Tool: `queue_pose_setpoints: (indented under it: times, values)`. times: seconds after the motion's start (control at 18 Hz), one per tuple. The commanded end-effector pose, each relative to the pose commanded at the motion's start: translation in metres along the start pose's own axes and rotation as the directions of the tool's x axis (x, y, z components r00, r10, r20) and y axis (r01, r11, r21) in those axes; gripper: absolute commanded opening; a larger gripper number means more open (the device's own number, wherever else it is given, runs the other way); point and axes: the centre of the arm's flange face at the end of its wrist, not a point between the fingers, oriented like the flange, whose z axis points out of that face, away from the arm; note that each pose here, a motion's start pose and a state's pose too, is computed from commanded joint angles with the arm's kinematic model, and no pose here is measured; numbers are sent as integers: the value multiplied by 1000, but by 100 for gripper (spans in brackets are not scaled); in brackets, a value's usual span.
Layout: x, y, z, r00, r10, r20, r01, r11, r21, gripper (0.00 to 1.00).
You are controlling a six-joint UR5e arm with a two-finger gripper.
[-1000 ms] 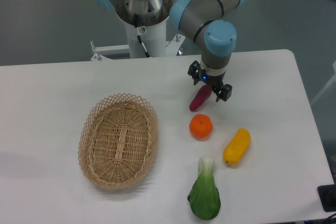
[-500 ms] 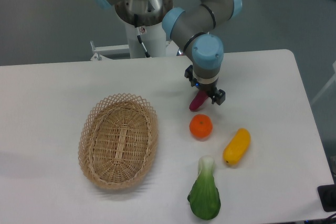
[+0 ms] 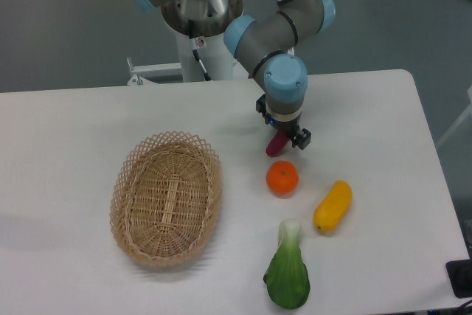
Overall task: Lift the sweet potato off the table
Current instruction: 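Lower the gripper around the purple sweet potato and close it, then lift the held sweet potato up and away from the orange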
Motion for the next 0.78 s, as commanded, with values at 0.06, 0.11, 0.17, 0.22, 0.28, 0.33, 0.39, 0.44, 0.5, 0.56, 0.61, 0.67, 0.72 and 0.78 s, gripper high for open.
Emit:
queue_pose_setpoints:
  times: [0.06, 0.11, 0.17, 0.22, 0.28, 0.33, 0.39, 0.44, 0.5, 0.56, 0.61, 0.67, 0.72, 0.78]
  values:
    - [0, 0, 0, 1000, 0, -1, 0, 1000, 0, 46]
    - [0, 0, 0, 1000, 0, 0, 0, 1000, 0, 45]
    - [0, 0, 0, 1000, 0, 0, 0, 1000, 0, 44]
    - [-1, -1, -1, 1000, 1, 2, -1, 1000, 0, 43]
    - [-2, -1, -2, 1000, 1, 3, -1, 1000, 1, 40]
    - [-2, -1, -2, 1000, -1, 3, 1, 1000, 1, 38]
    - [-3, 0, -3, 1000, -2, 6, 2, 1000, 1, 37]
    - [-3, 0, -3, 1000, -10, 4, 10, 1000, 1, 36]
    - [-4, 0, -5, 1000, -17, 10, 17, 1000, 2, 35]
    - [-5, 0, -6, 1000, -16, 13, 16, 1000, 3, 35]
    - [-6, 1, -9, 1000, -17, 19, 17, 1000, 4, 34]
    - [-11, 2, -14, 999, -16, 30, 16, 1000, 7, 33]
    - [-15, 4, -21, 999, -15, 46, 15, 1000, 8, 33]
    - [-20, 9, -31, 998, -25, 65, 24, 1000, 16, 33]
